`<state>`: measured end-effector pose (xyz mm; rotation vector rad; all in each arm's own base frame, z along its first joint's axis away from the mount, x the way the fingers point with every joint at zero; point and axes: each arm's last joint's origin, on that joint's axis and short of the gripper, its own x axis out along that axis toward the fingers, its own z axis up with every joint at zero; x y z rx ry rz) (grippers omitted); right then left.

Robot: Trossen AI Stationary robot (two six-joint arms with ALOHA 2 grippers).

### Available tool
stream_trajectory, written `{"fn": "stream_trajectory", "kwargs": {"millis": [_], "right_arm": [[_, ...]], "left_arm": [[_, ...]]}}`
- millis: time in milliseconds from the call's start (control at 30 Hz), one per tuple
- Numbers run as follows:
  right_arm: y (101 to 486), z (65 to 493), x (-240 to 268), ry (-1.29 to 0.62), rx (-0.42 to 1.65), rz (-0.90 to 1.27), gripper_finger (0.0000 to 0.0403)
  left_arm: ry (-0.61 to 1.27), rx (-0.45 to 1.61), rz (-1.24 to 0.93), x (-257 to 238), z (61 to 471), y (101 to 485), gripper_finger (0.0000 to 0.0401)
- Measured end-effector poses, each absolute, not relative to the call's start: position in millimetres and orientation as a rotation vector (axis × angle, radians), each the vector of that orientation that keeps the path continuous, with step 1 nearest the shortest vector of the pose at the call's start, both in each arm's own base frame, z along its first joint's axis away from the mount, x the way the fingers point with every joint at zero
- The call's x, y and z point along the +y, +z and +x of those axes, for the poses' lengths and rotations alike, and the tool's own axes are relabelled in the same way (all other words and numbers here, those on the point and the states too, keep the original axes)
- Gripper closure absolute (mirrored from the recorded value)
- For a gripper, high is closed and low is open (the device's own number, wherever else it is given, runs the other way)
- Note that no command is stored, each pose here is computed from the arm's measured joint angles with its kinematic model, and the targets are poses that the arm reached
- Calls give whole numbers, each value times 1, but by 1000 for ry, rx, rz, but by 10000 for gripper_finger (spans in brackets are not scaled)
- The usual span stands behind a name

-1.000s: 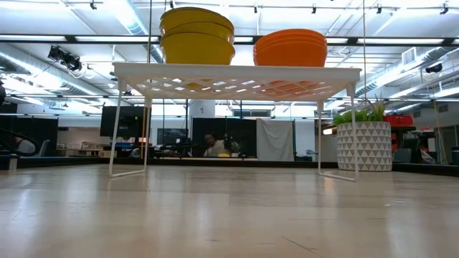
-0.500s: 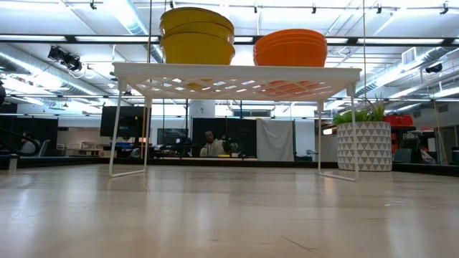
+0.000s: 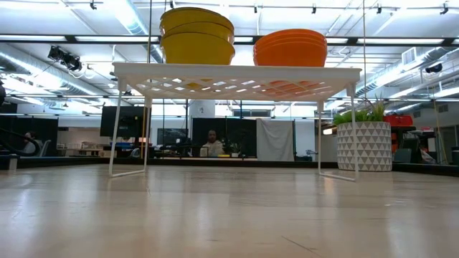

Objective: Pick & Place Mini bowls
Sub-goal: Return to Home Position

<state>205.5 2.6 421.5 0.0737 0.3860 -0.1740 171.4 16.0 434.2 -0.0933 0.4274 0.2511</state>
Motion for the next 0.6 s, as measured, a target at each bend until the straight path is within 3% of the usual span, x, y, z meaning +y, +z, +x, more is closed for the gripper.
{"fn": "stream_trajectory", "kwargs": {"millis": [167, 367, 600], "right_arm": [[418, 205, 3, -170, 380, 58, 403], [387, 183, 2, -154, 310, 60, 395], [341, 152, 6, 31, 215, 91, 388]], "left_arm": [[251, 427, -93, 16, 171, 434, 387], [251, 427, -93, 16, 171, 434, 387], [251, 427, -93, 16, 171, 434, 387]]}}
